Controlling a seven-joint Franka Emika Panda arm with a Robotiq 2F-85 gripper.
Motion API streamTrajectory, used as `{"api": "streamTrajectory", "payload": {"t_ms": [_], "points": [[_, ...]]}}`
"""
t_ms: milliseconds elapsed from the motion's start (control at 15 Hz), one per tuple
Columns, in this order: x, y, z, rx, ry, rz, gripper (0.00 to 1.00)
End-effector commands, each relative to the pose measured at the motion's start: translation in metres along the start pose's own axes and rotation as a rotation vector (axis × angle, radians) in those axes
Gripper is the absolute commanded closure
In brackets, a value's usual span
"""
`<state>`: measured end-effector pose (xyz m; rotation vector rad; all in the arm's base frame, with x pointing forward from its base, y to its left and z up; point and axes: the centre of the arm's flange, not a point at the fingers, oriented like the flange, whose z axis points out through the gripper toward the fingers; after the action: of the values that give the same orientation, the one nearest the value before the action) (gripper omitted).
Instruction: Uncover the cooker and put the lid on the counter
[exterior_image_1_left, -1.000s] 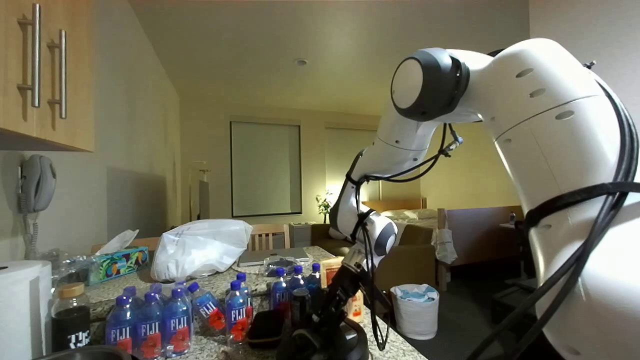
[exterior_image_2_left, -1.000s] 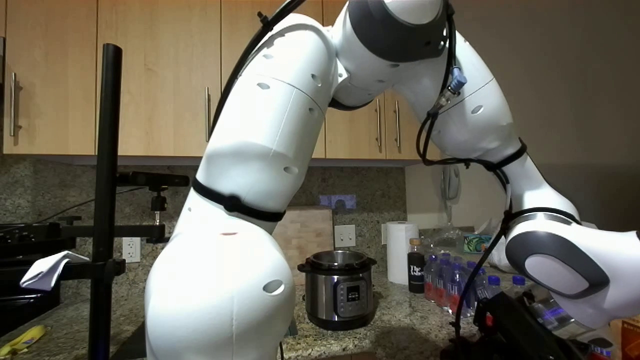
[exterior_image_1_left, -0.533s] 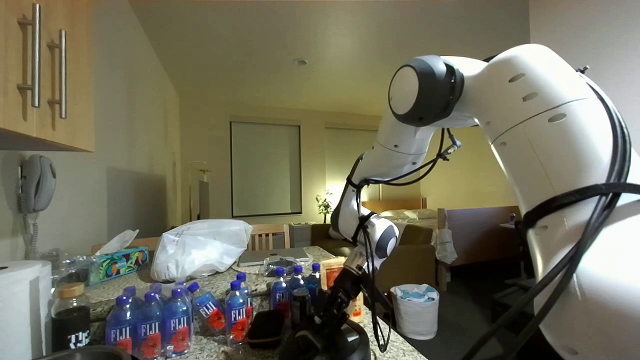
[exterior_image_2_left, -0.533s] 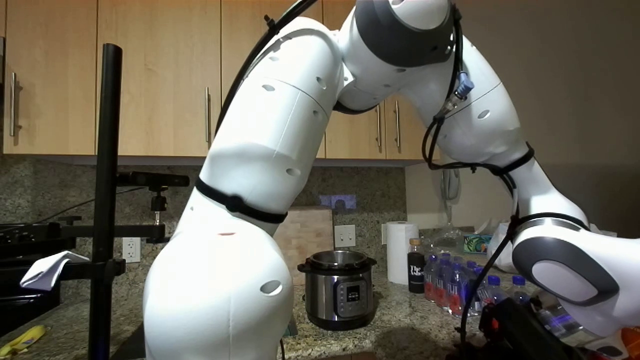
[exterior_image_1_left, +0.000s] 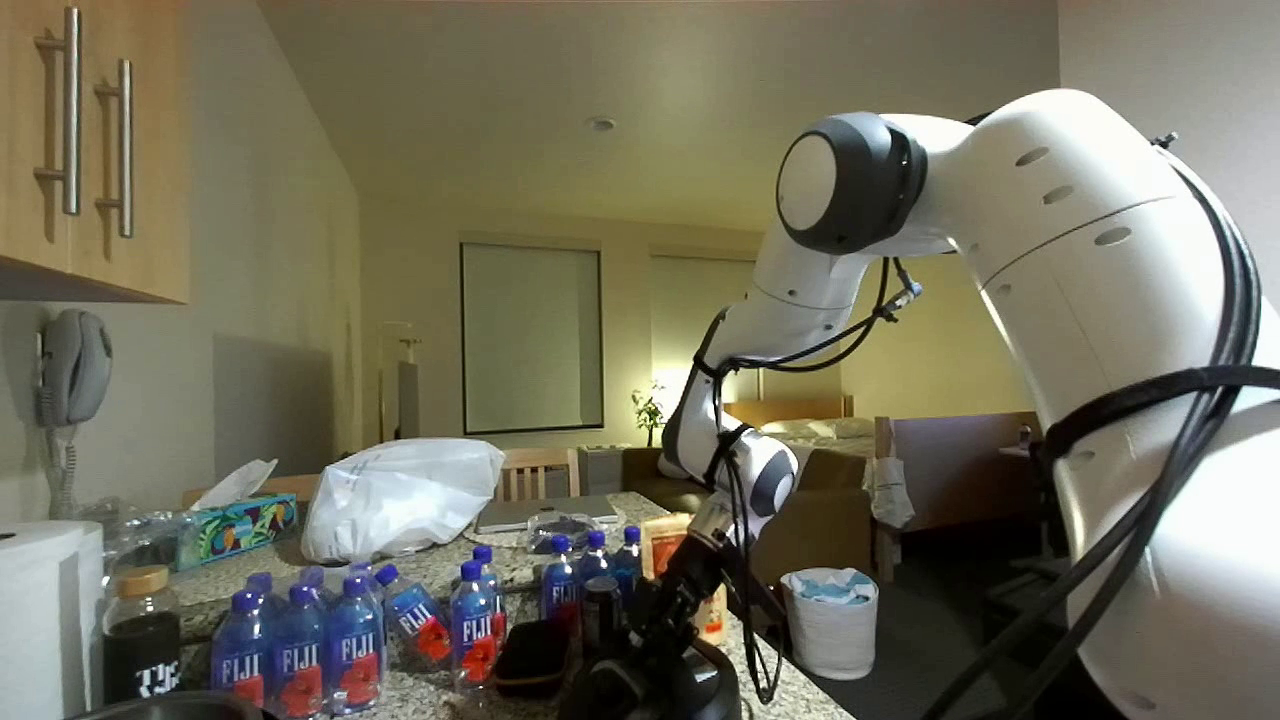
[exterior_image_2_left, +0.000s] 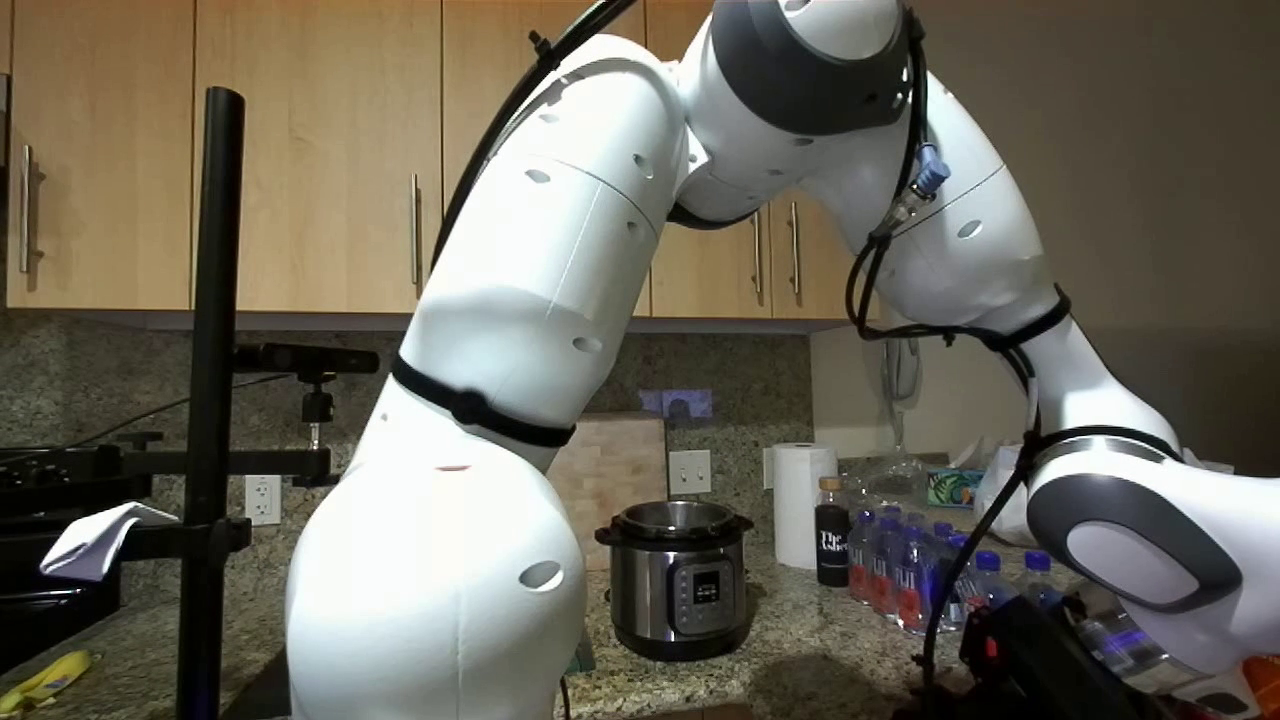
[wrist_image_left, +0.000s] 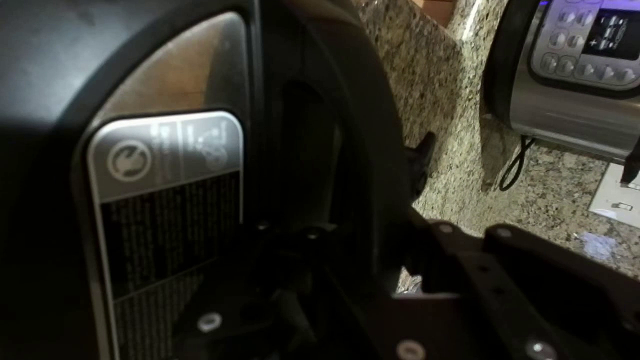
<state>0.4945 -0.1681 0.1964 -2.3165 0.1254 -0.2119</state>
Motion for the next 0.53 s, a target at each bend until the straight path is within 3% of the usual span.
{"api": "streamTrajectory", "payload": {"t_ms": [0,400,467], "points": [[0.003,-0.007,-0.012,0.035,0.025,-0.013,0.97],[0.004,-0.006,-0.012,0.035,0.030,-0.054,0.97],[0.000,0.001,0.000,0.003,-0.001,-0.005,0.96]]}}
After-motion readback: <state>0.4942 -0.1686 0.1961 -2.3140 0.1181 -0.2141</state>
